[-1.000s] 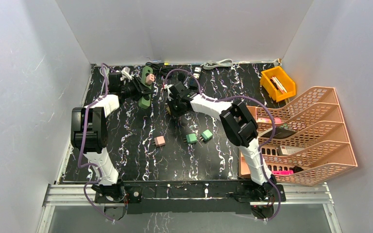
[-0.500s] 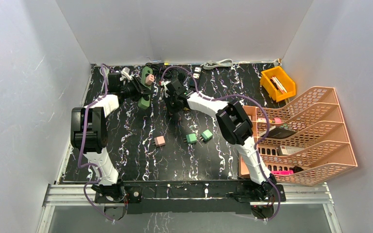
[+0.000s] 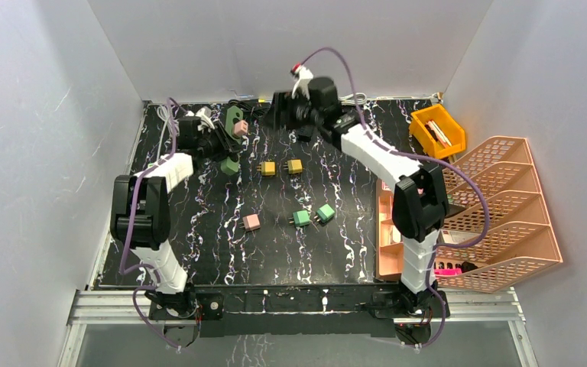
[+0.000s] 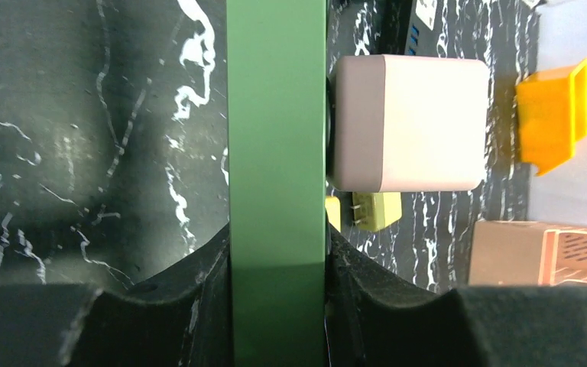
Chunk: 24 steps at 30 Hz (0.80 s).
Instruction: Pull the plug off the socket
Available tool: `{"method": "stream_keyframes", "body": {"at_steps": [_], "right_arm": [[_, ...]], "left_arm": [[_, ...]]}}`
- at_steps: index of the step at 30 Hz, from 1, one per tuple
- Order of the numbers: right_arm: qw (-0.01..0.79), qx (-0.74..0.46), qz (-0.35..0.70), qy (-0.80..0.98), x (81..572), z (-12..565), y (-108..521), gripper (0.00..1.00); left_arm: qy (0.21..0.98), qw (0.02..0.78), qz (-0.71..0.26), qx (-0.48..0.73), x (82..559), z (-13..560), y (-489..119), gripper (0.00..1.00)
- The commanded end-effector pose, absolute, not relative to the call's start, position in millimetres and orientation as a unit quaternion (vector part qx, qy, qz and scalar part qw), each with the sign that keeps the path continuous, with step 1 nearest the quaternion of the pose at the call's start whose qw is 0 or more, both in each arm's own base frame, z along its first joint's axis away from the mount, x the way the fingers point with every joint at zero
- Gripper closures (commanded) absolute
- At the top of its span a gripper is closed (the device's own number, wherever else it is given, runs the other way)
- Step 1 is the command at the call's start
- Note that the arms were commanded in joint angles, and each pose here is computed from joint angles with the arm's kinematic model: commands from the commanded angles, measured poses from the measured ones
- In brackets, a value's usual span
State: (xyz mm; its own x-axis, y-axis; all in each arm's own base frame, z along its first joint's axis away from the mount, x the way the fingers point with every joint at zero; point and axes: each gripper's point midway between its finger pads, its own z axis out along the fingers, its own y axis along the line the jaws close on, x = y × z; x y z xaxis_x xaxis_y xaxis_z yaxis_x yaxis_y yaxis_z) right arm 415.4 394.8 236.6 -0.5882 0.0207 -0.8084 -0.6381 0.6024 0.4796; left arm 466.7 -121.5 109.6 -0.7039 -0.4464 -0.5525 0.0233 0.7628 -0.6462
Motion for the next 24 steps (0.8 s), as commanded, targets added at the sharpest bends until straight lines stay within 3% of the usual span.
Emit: {"method": "stream_keyframes", "body": {"at_steps": [1, 5, 11, 24], "right_arm": [[0.378, -0.137, 0.506, 0.763, 446, 275, 410, 0.11], [0.352, -0.112, 0.524, 0.768, 463, 264, 424, 0.07], [0.297, -0.089, 0.546, 0.778, 470, 241, 438, 0.08], [0.295, -0.088, 0.565, 0.765, 457, 241, 441, 0.12]], "left_arm": [[0.825, 0.475, -0.301, -0.057, 464, 177, -140, 1.00], [0.801, 0.507, -0.312, -0.061, 454, 192, -140, 1.00], [0.785, 0.526, -0.322, -0.062, 447, 205, -141, 1.00], [0.792, 0.509, -0.332, -0.060, 448, 190, -151, 1.00]]}}
